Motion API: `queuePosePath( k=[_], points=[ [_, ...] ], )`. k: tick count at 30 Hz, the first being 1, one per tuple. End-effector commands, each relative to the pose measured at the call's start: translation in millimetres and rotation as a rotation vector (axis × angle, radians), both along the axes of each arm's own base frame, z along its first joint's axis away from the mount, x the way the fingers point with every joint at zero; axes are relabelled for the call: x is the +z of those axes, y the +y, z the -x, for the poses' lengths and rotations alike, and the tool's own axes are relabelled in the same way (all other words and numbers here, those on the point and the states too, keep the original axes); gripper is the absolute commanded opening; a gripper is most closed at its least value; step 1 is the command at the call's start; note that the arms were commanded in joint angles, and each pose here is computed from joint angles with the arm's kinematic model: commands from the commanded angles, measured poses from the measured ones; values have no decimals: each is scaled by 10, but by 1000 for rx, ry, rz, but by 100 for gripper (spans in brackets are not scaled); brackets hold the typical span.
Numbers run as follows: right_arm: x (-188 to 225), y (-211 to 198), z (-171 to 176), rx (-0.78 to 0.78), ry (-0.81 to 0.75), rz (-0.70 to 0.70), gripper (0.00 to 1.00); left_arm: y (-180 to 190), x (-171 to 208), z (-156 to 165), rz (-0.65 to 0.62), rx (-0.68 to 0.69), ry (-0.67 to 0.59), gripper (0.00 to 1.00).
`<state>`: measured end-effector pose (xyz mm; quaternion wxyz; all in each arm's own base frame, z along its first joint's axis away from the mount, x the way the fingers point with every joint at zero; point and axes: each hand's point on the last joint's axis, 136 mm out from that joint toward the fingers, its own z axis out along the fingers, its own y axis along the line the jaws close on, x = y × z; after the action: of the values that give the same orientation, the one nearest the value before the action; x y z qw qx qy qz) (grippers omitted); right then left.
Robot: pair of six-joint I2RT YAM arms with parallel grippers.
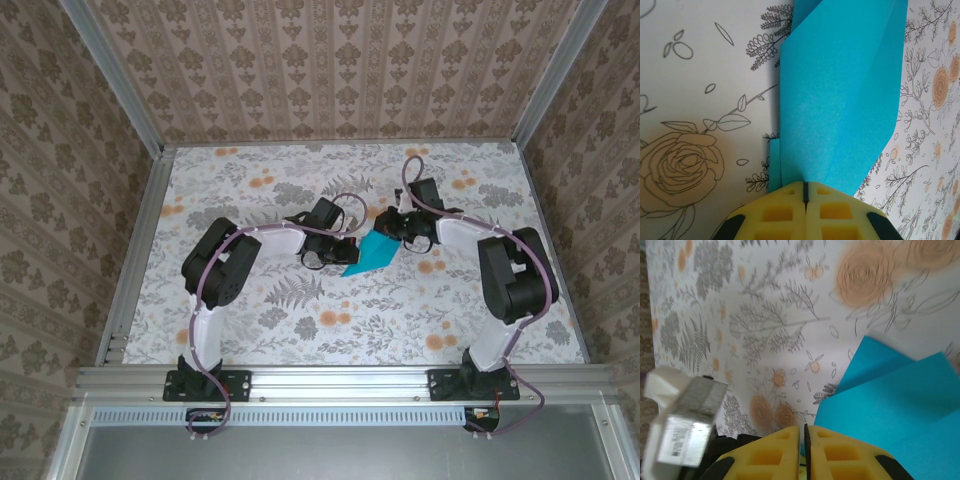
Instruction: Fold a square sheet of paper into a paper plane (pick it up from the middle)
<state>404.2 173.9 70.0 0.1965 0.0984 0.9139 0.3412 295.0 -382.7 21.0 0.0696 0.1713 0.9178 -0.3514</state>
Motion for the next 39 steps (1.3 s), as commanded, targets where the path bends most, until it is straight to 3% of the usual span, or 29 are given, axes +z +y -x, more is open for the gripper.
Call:
queuePosePath(
  k=[1, 14, 26, 33, 39],
  points=[
    [-225, 62, 111, 26, 83, -31, 11, 376, -578, 378, -217, -4, 153, 0],
    [-657, -278, 31, -32, 163, 63, 8, 405, -624, 437, -231, -8, 180, 0],
    [-505, -828, -407, -235, 92, 93, 9, 440, -651, 469, -239, -8, 186, 0],
    [62, -757, -329, -225, -16, 61, 12, 422, -648, 445, -237, -2, 180, 0],
    [67, -259, 46, -82, 24, 43, 14, 399, -647, 417, -230, 3, 176, 0]
  ],
)
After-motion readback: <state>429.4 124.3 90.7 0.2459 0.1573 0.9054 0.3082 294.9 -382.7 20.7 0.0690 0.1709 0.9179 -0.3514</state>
